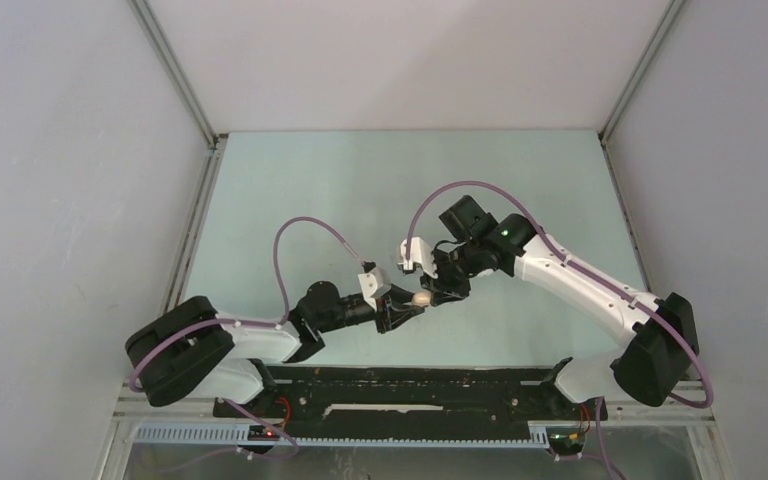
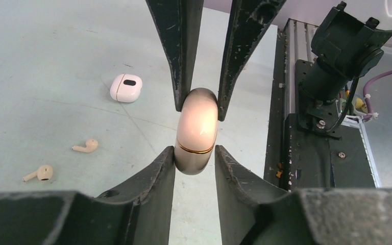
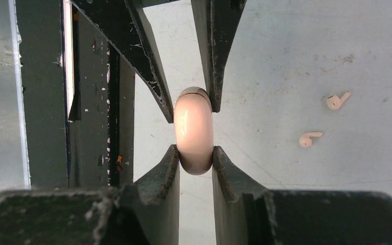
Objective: Insert the wireless bluetooth earbuds into the charging case
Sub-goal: Open the charging case.
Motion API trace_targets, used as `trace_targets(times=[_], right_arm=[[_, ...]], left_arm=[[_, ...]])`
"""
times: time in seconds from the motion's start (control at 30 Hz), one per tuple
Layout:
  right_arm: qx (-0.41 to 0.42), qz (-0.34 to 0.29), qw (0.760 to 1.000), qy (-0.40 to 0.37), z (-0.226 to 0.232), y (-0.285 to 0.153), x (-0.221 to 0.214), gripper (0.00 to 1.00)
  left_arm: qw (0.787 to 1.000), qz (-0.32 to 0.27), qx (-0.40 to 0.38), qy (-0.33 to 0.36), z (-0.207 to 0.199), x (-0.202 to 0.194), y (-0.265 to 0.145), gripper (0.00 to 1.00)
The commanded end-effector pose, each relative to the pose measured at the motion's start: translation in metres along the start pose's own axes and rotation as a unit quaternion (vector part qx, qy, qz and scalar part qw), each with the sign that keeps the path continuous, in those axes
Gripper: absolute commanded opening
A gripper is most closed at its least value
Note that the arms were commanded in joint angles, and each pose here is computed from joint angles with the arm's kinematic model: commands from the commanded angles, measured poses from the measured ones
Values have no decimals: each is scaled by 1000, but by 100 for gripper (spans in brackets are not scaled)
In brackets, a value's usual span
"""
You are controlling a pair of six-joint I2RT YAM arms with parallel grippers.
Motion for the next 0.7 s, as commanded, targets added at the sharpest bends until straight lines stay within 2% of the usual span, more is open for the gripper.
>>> trace_targets(times=[0.0,0.23,0.33,0.47,0.67], right_arm=[[-13,-15,1000,-12,-5,-8,12,11],[1,-21,1000,10,-4,-1,11,16],[14,-31,999,33,-7,-2,13,24],[39,-60,995,76,-14,-10,19,35],[40,-91,989,110,-28,-22,23,40]], left_arm=[[999,-27,-32,20,-11,16,7,37],[998,-31,-53,17,-17,14,7,16],[997,-31,-62,16,-18,12,7,7],[996,-39,-73,18,-21,10,5,2],[995,-53,-80,15,-23,9,3,0]])
Point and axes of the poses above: each gripper's point midway between its finger pads, its own y axis out along the fingers, its own z axis along the line the jaws close on, x = y × z, the point moved 2 cm from there along -y, back along the fingers, and after that the axes turned 15 degrees about -y, right-handed, at the moved point
